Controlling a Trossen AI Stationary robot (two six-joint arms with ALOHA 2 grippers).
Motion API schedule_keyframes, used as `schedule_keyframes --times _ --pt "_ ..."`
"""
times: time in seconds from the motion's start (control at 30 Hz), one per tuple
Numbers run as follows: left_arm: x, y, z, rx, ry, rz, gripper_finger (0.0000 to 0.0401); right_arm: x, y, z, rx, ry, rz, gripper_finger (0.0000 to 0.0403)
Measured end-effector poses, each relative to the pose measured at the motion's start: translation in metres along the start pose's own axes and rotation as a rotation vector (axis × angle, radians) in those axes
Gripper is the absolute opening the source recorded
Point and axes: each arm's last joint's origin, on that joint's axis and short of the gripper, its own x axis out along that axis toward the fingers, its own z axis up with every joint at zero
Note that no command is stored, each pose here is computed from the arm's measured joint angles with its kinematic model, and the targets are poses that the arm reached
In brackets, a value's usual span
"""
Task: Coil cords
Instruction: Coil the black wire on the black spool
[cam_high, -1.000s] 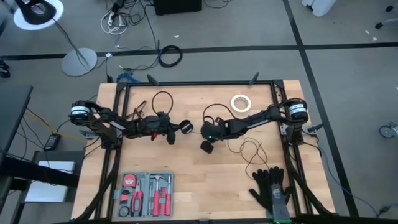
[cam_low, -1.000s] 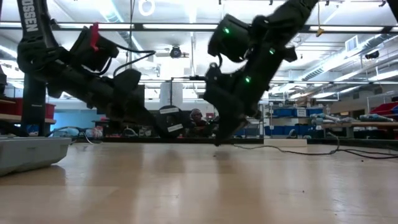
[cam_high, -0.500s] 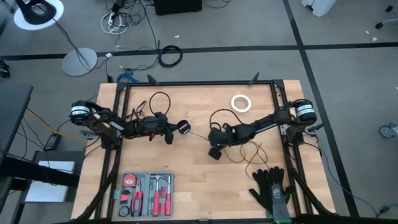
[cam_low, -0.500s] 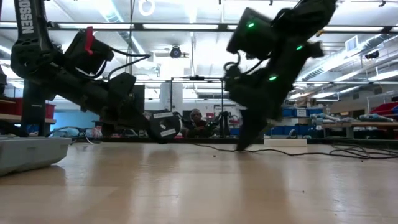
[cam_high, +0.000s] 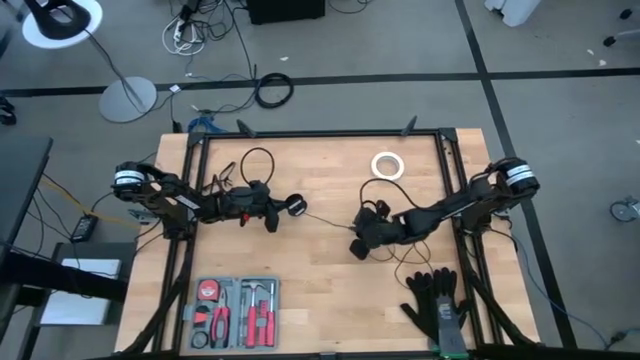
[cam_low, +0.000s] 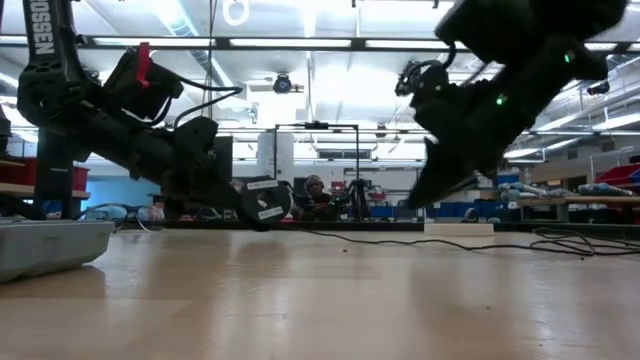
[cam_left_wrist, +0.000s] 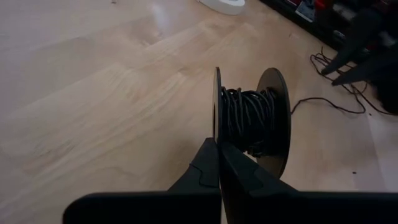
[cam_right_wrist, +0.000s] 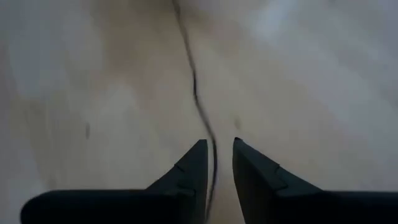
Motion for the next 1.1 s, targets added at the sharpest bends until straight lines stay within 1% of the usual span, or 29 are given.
schedule_keyframes --times 0.07,0.1,0.23,0.4,0.53,0.6,0.7,0.8,0.87,0.93,1.0,1.1 --pt "0.000 0.000 0.000 0.000 -0.001 -0.001 0.0000 0.006 -0.003 -0.003 0.039 -0.058 0.015 0.0072" --pt "0.000 0.000 0.000 0.000 -0.001 -0.001 0.0000 0.010 -0.004 -0.002 0.043 -0.054 0.033 0.0072" --pt "0.000 0.000 0.000 0.001 0.000 -0.001 0.0000 0.022 -0.010 0.006 0.073 0.007 0.106 0.0073" --pt "0.000 0.000 0.001 0.002 -0.003 -0.002 0.0000 0.038 -0.018 -0.002 0.065 0.119 0.142 0.0071" --pt "0.000 0.000 0.001 0.003 -0.003 -0.002 0.0000 0.045 -0.020 0.002 0.080 0.155 0.190 0.0066" --pt "0.000 -0.001 0.001 0.002 -0.004 -0.002 0.0000 0.045 -0.021 0.001 0.067 0.165 0.182 0.0050" --pt "0.000 -0.001 0.001 0.001 -0.009 -0.008 0.0000 0.044 -0.023 0.000 0.047 0.169 0.150 0.0010" --pt "0.000 -0.001 0.001 0.001 -0.008 -0.018 0.0000 0.044 -0.022 0.003 0.032 0.163 0.109 0.0005" --pt "0.000 -0.002 0.002 0.004 -0.001 -0.044 0.0000 0.044 -0.020 0.009 0.005 0.169 0.082 0.0002" --pt "0.000 -0.003 0.001 0.006 0.014 -0.061 0.0000 0.045 -0.020 0.018 -0.027 0.171 0.029 0.0002" --pt "0.000 -0.002 -0.001 0.008 0.031 -0.052 0.0000 0.043 -0.018 0.034 -0.049 0.164 0.000 0.0001" --pt "0.000 0.000 -0.004 0.012 0.065 -0.033 0.0000 0.042 -0.014 0.058 -0.065 0.138 0.000 0.0001"
